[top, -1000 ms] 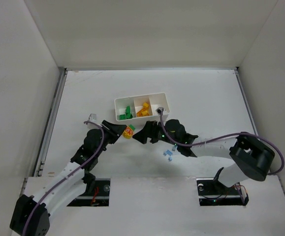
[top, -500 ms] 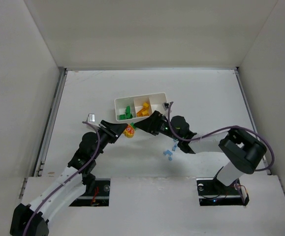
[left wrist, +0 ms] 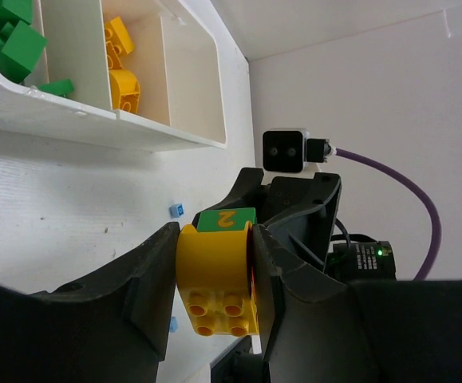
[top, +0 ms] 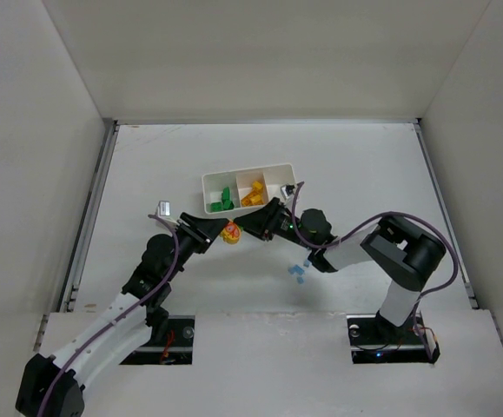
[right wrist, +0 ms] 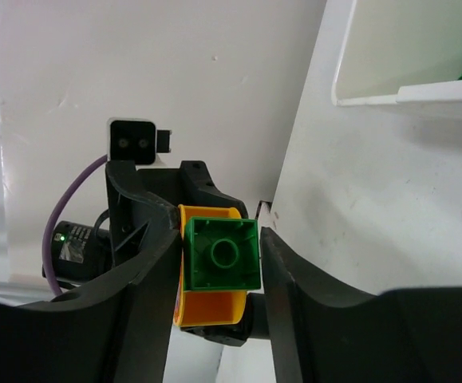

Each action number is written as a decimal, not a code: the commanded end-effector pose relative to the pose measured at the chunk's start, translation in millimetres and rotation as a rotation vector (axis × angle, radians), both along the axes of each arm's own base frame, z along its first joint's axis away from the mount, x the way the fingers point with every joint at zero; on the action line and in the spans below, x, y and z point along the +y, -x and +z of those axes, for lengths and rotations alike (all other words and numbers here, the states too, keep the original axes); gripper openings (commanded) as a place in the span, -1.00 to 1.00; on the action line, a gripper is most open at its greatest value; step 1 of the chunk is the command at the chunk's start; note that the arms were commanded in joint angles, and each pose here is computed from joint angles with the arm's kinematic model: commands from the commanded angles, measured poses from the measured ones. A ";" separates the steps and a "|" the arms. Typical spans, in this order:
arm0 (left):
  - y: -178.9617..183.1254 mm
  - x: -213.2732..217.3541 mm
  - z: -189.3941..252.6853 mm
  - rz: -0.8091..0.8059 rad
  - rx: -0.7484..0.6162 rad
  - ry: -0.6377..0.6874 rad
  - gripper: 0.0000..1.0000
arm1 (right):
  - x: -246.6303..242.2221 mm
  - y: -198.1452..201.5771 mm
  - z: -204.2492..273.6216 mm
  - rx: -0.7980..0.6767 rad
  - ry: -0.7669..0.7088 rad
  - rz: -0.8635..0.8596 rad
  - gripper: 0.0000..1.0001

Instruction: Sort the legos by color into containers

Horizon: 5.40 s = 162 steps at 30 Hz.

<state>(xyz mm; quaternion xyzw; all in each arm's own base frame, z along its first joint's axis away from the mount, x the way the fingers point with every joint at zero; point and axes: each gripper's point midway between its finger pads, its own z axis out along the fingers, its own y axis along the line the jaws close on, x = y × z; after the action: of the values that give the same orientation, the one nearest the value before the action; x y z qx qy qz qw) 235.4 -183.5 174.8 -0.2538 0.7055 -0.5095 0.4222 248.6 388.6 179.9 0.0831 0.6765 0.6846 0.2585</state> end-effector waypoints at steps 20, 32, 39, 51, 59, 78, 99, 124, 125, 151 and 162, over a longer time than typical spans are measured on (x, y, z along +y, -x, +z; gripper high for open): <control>-4.2 13.0 22.2 0.012 -0.074 0.041 -0.81 | -38.0 -29.1 40.9 -0.143 -0.051 -0.114 -0.22; -27.8 42.7 55.8 0.114 -0.154 -0.035 -0.80 | 4.9 -90.7 21.3 -0.248 0.380 -0.233 -0.17; -35.2 49.9 51.6 0.140 -0.146 -0.078 -0.80 | 26.8 -115.1 17.4 -0.272 0.476 -0.258 0.20; -54.3 50.2 50.9 0.176 -0.146 -0.162 -0.79 | -12.1 -107.2 42.2 -0.315 0.466 -0.352 0.28; -88.4 8.7 42.9 0.173 -0.149 -0.388 -0.78 | -94.0 -70.9 23.1 -0.310 0.547 -0.494 -0.51; -185.1 -58.7 9.6 0.145 -0.151 -0.746 -0.60 | -189.0 -16.3 -38.0 -0.235 0.765 -0.644 -0.21; -98.2 -88.8 126.1 0.129 -0.302 -0.457 1.00 | -204.4 -18.6 -58.9 -0.173 0.897 -0.687 -0.46; -43.0 -78.5 202.6 0.172 -0.360 -0.163 1.00 | -209.1 -23.7 -112.9 -0.051 1.085 -0.643 0.35; -44.2 -76.3 201.2 0.177 -0.356 -0.163 1.00 | -208.1 -23.9 -114.4 -0.050 1.090 -0.638 0.35; 28.2 -123.5 -44.2 -0.258 -0.230 -0.692 1.00 | -190.5 -43.1 -138.8 -0.032 1.208 -0.586 -0.13; 67.6 -153.3 -75.8 -0.414 -0.291 -0.783 0.04 | -203.9 -52.8 -143.0 -0.008 1.311 -0.662 -0.14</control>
<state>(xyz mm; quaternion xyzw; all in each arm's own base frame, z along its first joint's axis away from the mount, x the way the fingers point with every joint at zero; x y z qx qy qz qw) 166.3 -330.6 89.2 0.1413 0.8288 -0.2998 0.4509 288.9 189.3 27.3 0.0904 0.8953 0.0506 0.4332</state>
